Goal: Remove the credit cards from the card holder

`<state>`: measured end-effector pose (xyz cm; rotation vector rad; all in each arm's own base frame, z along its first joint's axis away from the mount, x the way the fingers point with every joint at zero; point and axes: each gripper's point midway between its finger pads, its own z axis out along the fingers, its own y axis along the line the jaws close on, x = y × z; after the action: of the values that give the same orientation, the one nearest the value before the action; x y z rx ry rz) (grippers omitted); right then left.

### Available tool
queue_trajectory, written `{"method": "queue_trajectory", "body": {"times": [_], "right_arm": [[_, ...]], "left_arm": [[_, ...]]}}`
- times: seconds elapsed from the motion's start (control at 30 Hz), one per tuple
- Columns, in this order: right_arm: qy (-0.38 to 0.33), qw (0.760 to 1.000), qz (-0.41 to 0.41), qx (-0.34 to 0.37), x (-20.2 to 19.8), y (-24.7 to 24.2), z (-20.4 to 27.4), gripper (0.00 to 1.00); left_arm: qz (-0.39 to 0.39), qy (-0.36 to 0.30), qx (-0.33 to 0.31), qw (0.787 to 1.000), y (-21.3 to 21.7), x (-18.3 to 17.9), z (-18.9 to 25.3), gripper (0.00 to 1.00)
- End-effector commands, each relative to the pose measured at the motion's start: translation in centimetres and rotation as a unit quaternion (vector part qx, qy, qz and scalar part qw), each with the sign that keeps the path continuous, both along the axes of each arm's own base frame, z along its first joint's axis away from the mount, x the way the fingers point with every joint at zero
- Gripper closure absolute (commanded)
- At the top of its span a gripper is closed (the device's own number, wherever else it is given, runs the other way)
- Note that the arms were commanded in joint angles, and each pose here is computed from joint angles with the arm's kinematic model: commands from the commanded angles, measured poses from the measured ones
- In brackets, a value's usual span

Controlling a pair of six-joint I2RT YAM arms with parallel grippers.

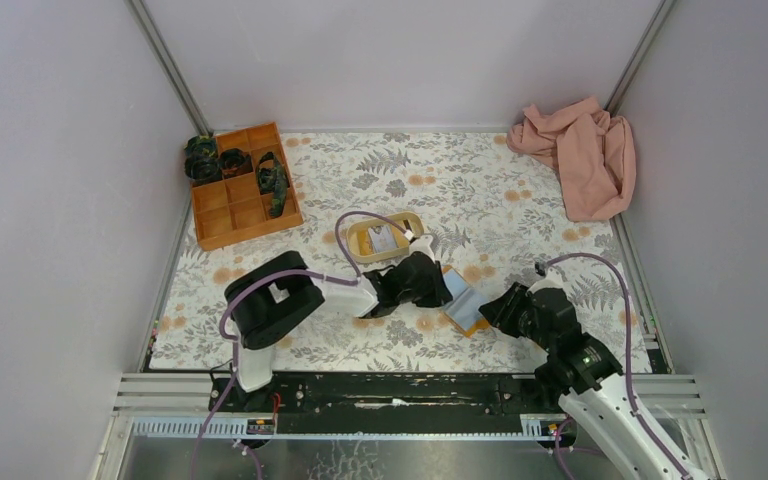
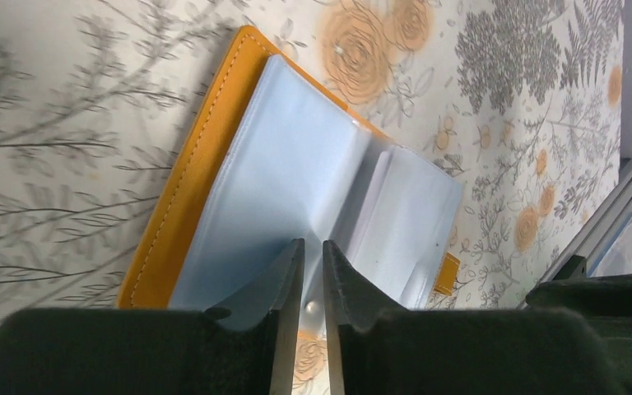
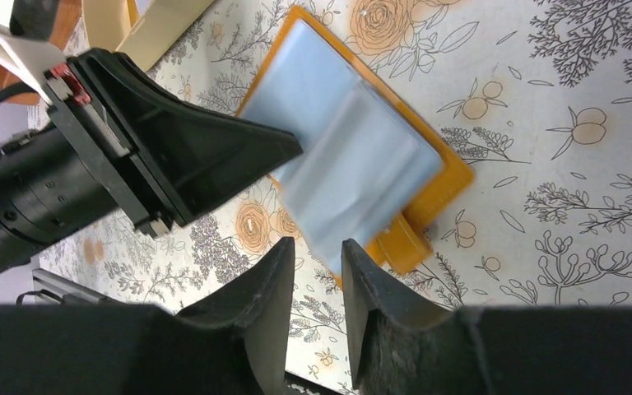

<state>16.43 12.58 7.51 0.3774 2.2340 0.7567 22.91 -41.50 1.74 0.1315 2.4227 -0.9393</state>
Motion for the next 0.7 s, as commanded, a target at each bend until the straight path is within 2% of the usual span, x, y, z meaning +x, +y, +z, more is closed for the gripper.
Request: {"method": "queue_trajectory", "body": {"times": [0.0, 0.27, 0.67], "right_arm": [[0.007, 1.0, 0.018, -0.004, -0.2, 0.5, -0.4, 0.64], [0.013, 0.998, 0.047, 0.041, 0.3, 2.7, -1.5, 0.67], [0.013, 0.997, 0.062, 0.053, 1.0, 3.8, -1.5, 0.66]], "left_arm": [[0.034, 0.054, 0.11, 0.992, 6.9, -0.9, -6.3, 0.78], [0.028, 0.061, 0.076, 0.995, 6.0, -1.7, -5.2, 0.78], [0.021, 0.067, 0.07, 0.995, 5.7, -2.4, -5.3, 0.77]]}}
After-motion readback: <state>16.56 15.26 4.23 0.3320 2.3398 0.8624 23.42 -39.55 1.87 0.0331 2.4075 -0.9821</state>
